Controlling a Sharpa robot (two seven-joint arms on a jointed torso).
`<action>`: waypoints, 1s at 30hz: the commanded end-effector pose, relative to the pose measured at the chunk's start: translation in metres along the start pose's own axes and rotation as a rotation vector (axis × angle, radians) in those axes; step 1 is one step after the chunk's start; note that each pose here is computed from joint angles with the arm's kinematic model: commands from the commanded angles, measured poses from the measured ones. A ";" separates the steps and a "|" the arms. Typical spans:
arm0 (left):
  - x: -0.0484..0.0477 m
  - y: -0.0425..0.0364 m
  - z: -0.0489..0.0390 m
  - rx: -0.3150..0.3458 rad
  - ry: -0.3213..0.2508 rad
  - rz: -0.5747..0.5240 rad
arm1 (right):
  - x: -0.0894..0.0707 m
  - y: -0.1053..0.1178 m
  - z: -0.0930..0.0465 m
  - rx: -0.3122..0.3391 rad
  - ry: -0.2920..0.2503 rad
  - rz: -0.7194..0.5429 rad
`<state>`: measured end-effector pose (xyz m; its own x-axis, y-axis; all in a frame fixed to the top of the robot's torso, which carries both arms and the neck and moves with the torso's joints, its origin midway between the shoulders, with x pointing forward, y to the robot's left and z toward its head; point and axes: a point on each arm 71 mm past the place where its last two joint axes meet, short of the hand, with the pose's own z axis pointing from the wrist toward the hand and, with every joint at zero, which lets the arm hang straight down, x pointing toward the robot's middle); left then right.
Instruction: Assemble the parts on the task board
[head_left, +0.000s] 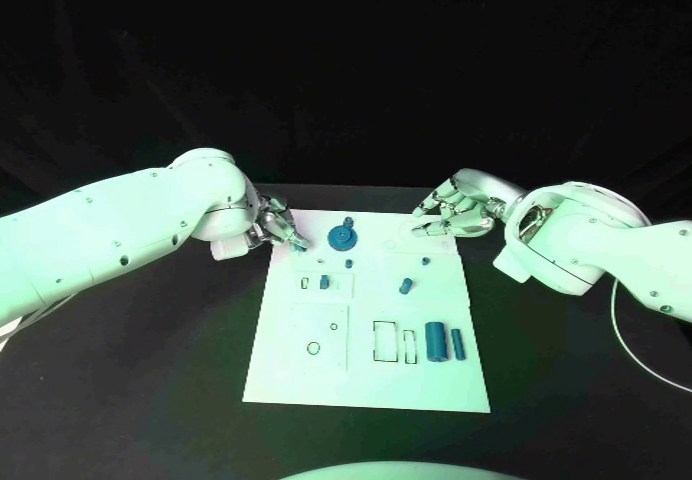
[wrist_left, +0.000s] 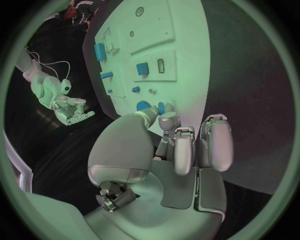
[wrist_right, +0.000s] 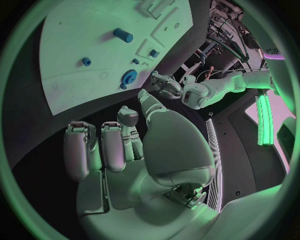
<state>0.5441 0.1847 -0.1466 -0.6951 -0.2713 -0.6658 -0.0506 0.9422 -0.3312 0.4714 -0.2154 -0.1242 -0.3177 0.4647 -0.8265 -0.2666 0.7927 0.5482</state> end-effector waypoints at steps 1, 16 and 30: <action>0.0062 -0.0034 -0.0048 0.067 -0.056 -0.029 | 0.001 0.000 0.000 -0.006 0.005 0.000; 0.0393 0.0095 -0.0141 0.083 -0.058 0.088 | 0.004 0.000 0.002 -0.011 -0.006 0.013; 0.0516 0.0109 -0.0142 0.063 0.001 0.174 | 0.007 0.000 0.002 -0.014 0.011 0.013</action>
<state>0.4997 0.1864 -0.1731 -0.6747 -0.1595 -0.7207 0.0809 0.9545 -0.2869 0.4716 -0.2130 -0.1298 -0.3239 0.4753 -0.8180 -0.2633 0.7852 0.5605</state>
